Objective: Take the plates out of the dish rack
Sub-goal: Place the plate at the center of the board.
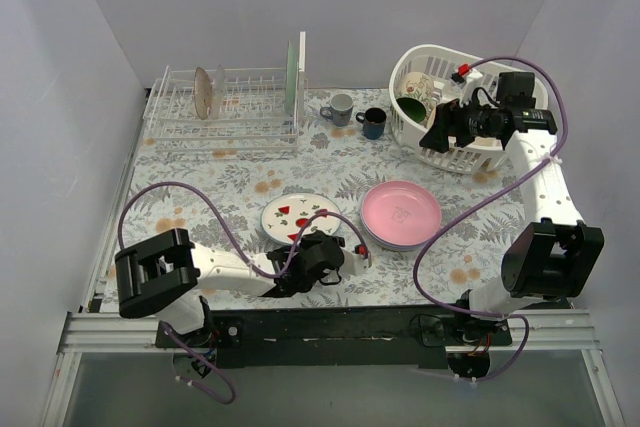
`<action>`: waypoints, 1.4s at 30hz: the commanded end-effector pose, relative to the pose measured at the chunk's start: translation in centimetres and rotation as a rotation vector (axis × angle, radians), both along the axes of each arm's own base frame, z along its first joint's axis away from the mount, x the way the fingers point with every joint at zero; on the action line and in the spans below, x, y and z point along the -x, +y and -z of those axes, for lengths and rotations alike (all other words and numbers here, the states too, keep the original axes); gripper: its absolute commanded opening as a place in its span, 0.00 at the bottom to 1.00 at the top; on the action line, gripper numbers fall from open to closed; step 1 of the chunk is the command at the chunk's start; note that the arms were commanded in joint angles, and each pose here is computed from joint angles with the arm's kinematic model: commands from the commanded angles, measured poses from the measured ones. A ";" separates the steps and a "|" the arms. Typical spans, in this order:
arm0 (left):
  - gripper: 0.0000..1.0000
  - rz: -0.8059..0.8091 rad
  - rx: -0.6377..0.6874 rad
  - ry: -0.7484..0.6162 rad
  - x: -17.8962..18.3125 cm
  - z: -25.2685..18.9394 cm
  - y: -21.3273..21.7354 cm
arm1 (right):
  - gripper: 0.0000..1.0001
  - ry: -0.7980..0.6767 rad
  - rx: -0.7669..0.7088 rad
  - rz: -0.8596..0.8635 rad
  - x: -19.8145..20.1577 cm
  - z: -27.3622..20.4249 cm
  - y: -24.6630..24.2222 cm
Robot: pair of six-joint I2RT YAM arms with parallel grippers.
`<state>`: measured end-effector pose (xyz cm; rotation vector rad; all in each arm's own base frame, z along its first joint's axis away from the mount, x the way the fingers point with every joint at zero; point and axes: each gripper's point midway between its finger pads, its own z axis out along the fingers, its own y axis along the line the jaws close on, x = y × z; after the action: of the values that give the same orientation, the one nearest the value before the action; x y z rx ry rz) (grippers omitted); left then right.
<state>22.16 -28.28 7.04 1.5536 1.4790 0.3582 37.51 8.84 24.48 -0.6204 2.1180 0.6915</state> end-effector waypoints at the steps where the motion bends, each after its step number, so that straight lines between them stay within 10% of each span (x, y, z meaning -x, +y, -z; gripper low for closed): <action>1: 0.00 -0.039 0.122 -0.088 -1.2 -2.9 -1.7 | 0.85 -0.048 0.009 0.001 0.5 -1.1 0.2; 29: 0.00 -0.062 -0.003 0.164 0.7 7.0 -0.7 | 0.85 -0.018 0.003 -0.014 1.3 1.1 0.4; 42: 0.21 -0.057 -0.045 0.273 2.4 8.8 0.4 | 0.85 -0.017 -0.001 -0.016 1.1 1.0 0.4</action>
<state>23.19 -30.08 3.96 1.4790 1.5585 0.3580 36.19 8.90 21.96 -0.6108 2.1629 0.7035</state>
